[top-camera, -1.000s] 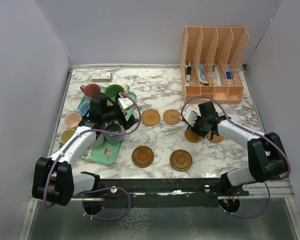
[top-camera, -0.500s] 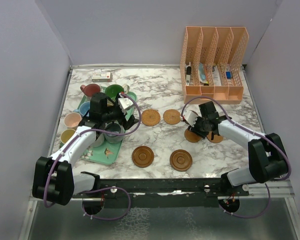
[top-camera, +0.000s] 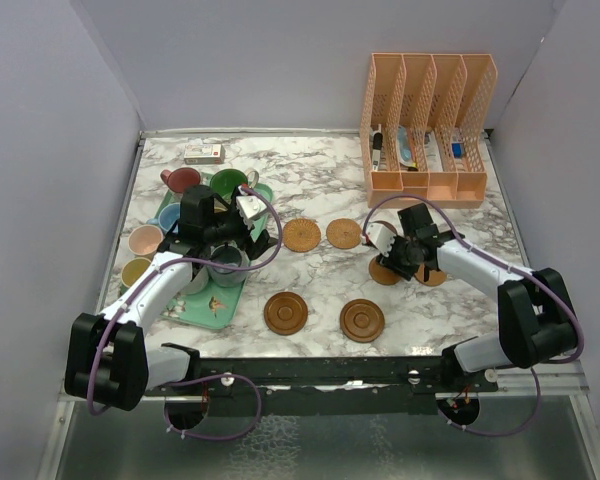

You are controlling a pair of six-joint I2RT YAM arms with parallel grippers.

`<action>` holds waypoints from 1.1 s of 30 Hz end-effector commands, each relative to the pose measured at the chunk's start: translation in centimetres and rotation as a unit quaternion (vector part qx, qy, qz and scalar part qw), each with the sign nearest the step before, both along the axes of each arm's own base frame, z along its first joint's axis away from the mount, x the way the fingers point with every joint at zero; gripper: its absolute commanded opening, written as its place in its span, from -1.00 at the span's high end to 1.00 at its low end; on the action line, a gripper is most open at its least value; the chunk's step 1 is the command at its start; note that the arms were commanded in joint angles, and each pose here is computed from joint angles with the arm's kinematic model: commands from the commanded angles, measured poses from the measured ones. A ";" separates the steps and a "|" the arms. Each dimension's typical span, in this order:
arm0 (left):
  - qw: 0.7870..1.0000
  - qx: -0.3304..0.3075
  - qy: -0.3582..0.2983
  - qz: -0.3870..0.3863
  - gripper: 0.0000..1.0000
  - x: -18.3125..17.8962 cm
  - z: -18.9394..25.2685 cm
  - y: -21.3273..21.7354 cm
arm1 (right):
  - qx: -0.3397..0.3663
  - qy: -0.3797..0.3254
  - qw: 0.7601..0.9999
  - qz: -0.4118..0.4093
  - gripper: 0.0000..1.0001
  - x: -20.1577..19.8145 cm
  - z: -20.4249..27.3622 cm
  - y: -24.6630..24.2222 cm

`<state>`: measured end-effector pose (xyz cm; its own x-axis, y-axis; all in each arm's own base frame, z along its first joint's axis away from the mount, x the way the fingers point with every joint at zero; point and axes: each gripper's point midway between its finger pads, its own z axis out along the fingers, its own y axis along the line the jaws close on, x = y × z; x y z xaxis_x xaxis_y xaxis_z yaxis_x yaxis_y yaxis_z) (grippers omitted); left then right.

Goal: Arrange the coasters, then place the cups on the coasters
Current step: Move the coaster to the center of the board.

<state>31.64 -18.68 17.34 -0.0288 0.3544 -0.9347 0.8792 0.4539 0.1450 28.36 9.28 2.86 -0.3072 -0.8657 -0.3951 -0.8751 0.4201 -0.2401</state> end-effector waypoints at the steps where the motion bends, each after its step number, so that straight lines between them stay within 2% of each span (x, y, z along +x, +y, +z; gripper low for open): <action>1: 1.000 -0.010 -0.002 -0.017 -0.89 -0.4 -0.1 -0.3 | 0.000 0.083 0.996 0.014 0.16 -3.8 -1.4 -0.2; 7: 1.000 -0.010 -0.002 -0.019 -0.89 -0.4 -0.1 -0.4 | 0.004 0.089 0.996 0.024 0.15 -4.7 -1.4 -0.2; 18: 1.000 -0.011 -0.001 -0.020 -0.90 -0.5 -0.2 -0.4 | 0.020 0.084 0.996 0.009 0.16 -3.4 -1.8 0.6; 33: 1.000 -0.009 -0.002 -0.020 -0.89 -0.4 -0.4 -0.3 | 0.081 0.104 0.991 0.022 0.16 -3.3 -1.3 3.5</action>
